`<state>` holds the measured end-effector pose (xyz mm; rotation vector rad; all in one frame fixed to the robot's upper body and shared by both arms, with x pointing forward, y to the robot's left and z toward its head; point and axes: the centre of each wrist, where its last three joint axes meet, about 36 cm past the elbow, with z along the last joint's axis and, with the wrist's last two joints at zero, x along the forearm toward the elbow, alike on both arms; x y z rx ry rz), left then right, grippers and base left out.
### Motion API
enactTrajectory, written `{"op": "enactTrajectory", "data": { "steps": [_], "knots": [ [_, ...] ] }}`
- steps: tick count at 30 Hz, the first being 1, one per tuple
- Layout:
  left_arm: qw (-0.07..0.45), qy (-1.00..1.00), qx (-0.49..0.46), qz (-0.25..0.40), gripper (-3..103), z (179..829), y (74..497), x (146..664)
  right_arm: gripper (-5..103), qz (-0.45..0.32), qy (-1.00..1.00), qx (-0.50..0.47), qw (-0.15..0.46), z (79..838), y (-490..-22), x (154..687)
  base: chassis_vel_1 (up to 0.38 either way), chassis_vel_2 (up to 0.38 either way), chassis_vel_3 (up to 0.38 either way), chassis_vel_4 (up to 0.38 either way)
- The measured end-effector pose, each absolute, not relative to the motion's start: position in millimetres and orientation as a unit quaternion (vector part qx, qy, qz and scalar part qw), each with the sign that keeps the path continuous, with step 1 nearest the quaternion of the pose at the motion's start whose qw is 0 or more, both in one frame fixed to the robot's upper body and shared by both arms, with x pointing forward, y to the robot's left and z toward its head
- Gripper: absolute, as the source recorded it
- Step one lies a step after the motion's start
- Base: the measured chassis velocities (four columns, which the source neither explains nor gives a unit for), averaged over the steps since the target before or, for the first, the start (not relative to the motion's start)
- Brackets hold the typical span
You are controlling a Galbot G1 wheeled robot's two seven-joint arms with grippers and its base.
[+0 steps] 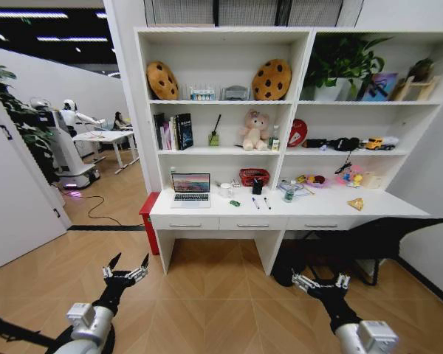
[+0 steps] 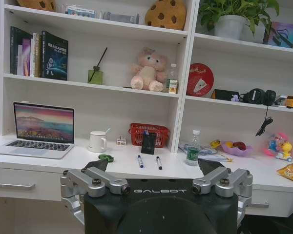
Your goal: Organize the objects on the table.
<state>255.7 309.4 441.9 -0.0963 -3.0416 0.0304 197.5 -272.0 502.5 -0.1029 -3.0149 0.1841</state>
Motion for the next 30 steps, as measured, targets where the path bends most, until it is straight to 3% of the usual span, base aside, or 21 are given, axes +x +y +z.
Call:
{"op": "enactTrajectory", "data": {
  "steps": [21,30],
  "knots": [
    [0.055,-0.998,-0.036,0.009,100,442.5,303.2,255.7,100,0.053,-0.996,-0.024,0.065,510.2,-268.3,213.7,-0.003,0.004,0.001,-0.005],
    [0.055,-0.998,-0.036,0.009,100,443.1,302.7,255.6,100,0.051,-0.997,-0.023,0.062,510.8,-267.6,215.2,-0.131,0.119,0.137,-0.136]
  ]
}}
